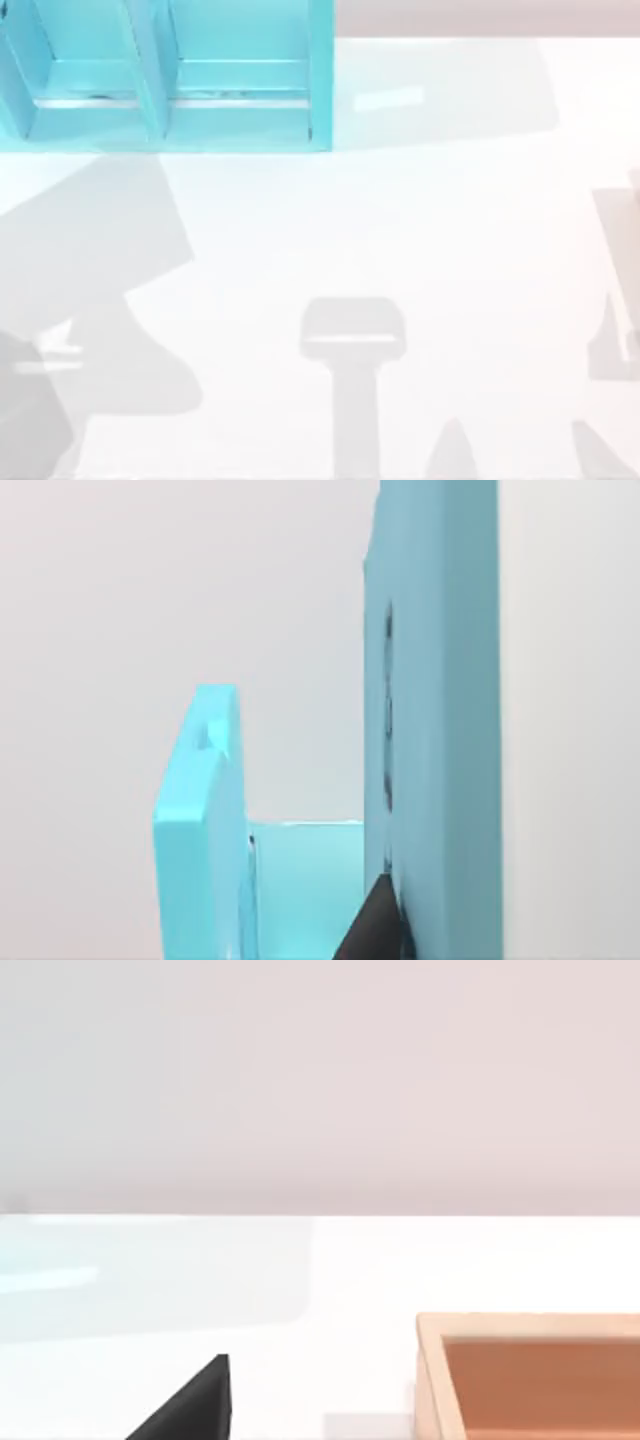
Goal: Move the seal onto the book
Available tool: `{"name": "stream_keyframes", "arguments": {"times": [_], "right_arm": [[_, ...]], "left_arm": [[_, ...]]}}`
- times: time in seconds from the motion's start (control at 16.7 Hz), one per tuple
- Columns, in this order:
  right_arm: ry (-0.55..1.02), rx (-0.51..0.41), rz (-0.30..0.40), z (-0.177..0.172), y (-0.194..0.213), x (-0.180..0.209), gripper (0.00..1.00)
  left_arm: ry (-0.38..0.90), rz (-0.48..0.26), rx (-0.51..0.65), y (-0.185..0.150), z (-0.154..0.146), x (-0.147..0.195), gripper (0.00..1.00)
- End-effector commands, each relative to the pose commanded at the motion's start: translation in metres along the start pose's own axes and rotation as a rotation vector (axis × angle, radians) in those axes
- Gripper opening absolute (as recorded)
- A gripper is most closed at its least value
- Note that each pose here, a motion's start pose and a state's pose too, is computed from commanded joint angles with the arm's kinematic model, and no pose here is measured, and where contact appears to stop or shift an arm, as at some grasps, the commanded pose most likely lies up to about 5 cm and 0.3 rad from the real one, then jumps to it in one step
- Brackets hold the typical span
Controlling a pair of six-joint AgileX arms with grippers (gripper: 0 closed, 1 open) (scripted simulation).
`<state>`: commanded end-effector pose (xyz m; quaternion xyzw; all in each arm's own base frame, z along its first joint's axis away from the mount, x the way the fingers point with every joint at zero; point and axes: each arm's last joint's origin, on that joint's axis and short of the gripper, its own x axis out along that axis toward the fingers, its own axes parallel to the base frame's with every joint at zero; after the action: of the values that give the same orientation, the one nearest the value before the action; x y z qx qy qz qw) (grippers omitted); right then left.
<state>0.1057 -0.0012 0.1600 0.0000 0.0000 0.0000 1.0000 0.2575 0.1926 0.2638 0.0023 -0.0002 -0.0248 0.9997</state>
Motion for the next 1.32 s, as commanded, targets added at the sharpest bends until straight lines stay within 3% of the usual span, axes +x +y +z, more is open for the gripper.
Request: {"name": "stream_keyframes", "arguments": {"times": [0.24,0.54,0.9,1.14,1.32], "right_arm": [[0.0,0.0,0.0,0.0,0.0,0.0,1.0],[0.0,0.0,0.0,0.0,0.0,0.0,1.0],[0.0,0.0,0.0,0.0,0.0,0.0,1.0],[0.0,0.0,0.0,0.0,0.0,0.0,1.0],[0.0,0.0,0.0,0.0,0.0,0.0,1.0]], "left_arm": [[0.031,0.014,-0.074,-0.004,-0.009,0.006,0.0],[0.213,0.103,-0.454,-0.034,-0.055,0.034,0.0],[0.51,0.372,-0.9,-0.105,-0.121,0.061,0.0],[0.603,0.587,-1.05,-0.157,-0.146,0.07,0.0],[0.586,0.708,-1.117,-0.194,-0.151,0.076,0.0]]}}
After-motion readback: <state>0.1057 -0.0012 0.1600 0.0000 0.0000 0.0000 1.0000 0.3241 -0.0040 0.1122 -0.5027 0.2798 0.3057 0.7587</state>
